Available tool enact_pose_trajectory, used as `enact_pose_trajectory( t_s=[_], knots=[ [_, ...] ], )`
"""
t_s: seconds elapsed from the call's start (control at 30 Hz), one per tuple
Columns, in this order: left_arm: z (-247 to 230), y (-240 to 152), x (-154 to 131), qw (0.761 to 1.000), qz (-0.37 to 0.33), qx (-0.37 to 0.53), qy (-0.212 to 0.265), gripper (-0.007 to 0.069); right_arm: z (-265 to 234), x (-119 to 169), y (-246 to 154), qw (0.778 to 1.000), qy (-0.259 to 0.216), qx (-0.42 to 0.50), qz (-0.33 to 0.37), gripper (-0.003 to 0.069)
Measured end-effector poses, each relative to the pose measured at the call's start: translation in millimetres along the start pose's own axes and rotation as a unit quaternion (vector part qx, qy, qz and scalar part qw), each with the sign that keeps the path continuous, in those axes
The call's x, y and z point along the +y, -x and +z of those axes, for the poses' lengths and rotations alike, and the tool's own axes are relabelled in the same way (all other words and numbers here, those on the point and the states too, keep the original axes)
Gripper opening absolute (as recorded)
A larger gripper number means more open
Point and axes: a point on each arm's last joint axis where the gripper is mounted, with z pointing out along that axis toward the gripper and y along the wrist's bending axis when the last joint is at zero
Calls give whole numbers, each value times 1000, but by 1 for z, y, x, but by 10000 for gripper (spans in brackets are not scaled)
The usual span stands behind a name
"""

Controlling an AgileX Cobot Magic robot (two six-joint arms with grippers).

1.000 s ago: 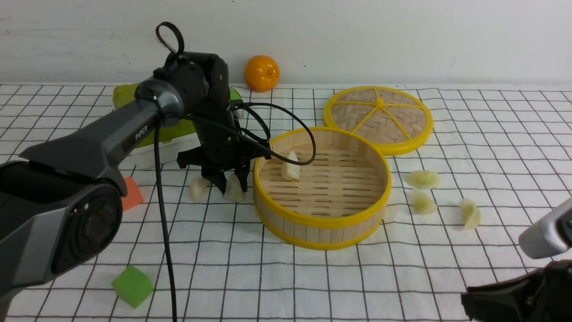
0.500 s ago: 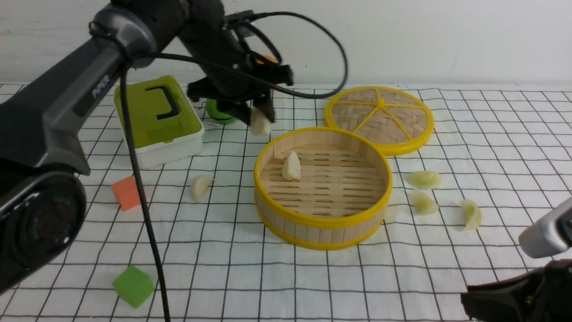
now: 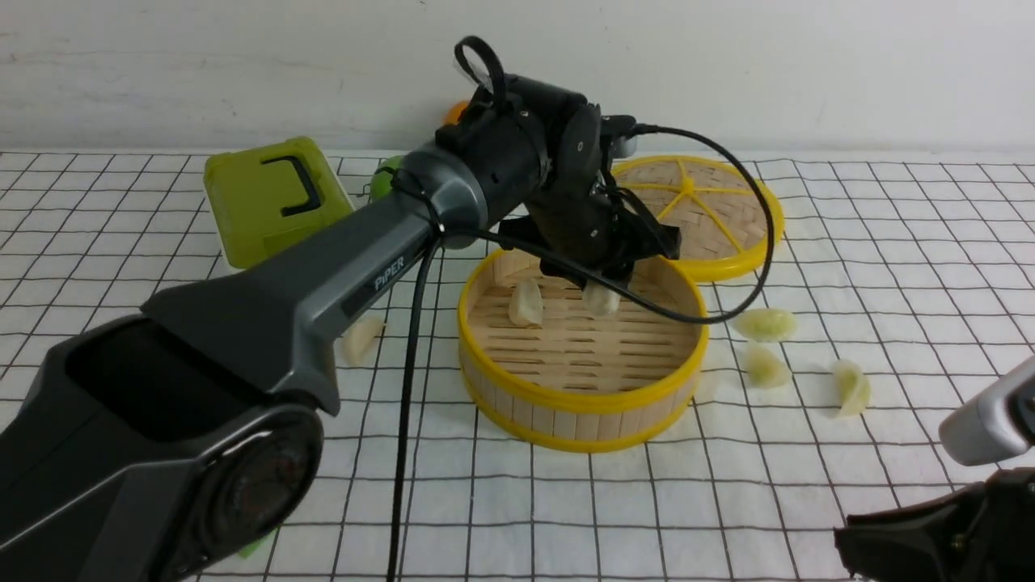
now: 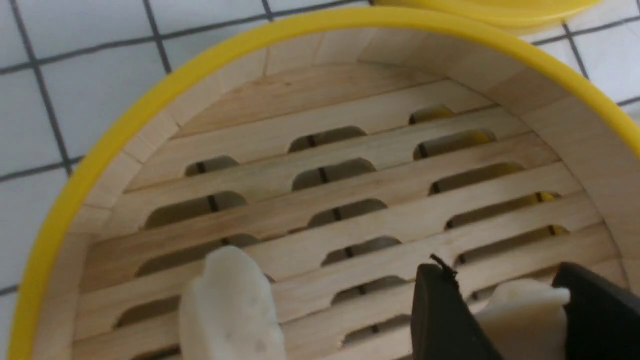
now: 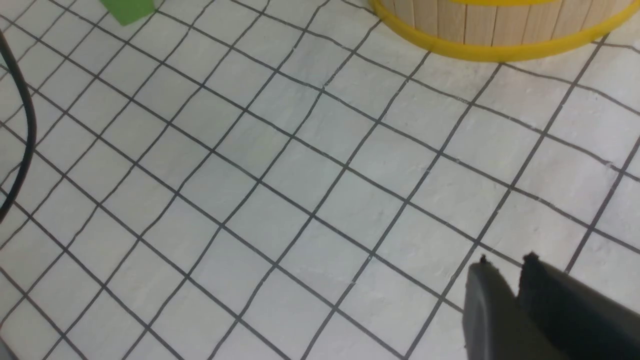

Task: Put the dumplings into the steamer on the table with the white tablecloth.
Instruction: 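Place the dumpling into the bamboo steamer basket with the left gripper, then reach for and grasp a dumpling on the table with the left gripper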

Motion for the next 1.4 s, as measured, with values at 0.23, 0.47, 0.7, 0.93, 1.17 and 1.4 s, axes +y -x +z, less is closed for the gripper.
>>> enact_pose_trajectory(
  t_s=[0.23, 0.47, 0.7, 0.93, 1.17, 1.4],
  knots=[
    [16, -4, 6, 999, -24, -5, 25, 271, 0, 0, 0, 1000, 0, 0, 0, 93],
    [34, -12, 8, 999, -24, 1, 28, 290, 0, 0, 0, 1000, 0, 0, 0, 93],
    [-11, 6, 4, 1000, -8, -9, 29, 429, 0, 0, 0, 1000, 1, -1, 2, 102],
    [-141, 39, 25, 991, 78, -40, 105, 404, 0, 0, 0, 1000, 1, -1, 2, 108],
    [-138, 32, 131, 989, -13, 34, 146, 330, 0, 1, 0, 1000, 3, 1, 2, 111],
    [-62, -17, 180, 973, -54, 170, 144, 312, 0, 0, 0, 1000, 1, -1, 2, 113]
  ],
)
